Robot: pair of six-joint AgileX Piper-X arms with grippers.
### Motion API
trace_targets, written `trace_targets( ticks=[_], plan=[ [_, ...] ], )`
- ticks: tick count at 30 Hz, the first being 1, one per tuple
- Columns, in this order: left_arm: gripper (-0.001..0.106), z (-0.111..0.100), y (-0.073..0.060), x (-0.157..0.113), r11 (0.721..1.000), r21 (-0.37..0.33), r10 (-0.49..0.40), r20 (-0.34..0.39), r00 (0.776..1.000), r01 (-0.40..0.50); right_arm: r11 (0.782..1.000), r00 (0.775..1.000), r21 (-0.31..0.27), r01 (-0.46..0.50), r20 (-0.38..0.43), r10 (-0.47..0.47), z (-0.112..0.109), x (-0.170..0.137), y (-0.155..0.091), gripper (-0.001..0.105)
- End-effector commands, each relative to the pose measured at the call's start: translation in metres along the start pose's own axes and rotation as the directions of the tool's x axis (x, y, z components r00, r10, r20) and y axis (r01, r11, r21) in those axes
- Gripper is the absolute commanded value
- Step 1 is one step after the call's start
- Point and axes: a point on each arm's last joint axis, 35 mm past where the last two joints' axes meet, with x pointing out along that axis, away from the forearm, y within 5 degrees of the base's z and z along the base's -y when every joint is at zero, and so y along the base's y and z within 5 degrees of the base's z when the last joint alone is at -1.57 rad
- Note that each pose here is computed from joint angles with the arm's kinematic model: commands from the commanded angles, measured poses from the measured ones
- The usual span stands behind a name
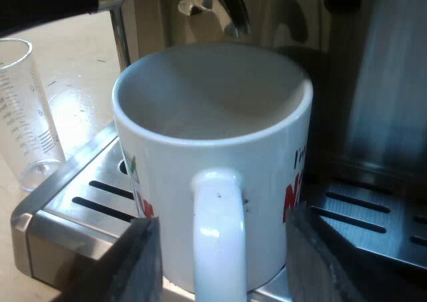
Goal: Place mug into machine
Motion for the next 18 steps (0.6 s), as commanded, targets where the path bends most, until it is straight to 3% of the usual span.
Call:
trace_targets(
  ticks=[1,18],
  plan=[
    [0.102,0.002,-0.001,0.000,1.000,-0.006,-0.014,0.012,1.000,0.014,1.000,1.000,-0.024,0.002,0.017,-0.002,0.004,0.001,-0.002,0.044],
    [0.102,0.002,-0.003,0.000,0.998,-0.006,-0.055,0.011,0.998,0.055,0.999,0.999,-0.030,-0.027,0.031,0.028,0.006,0.013,-0.008,0.044]
  ],
)
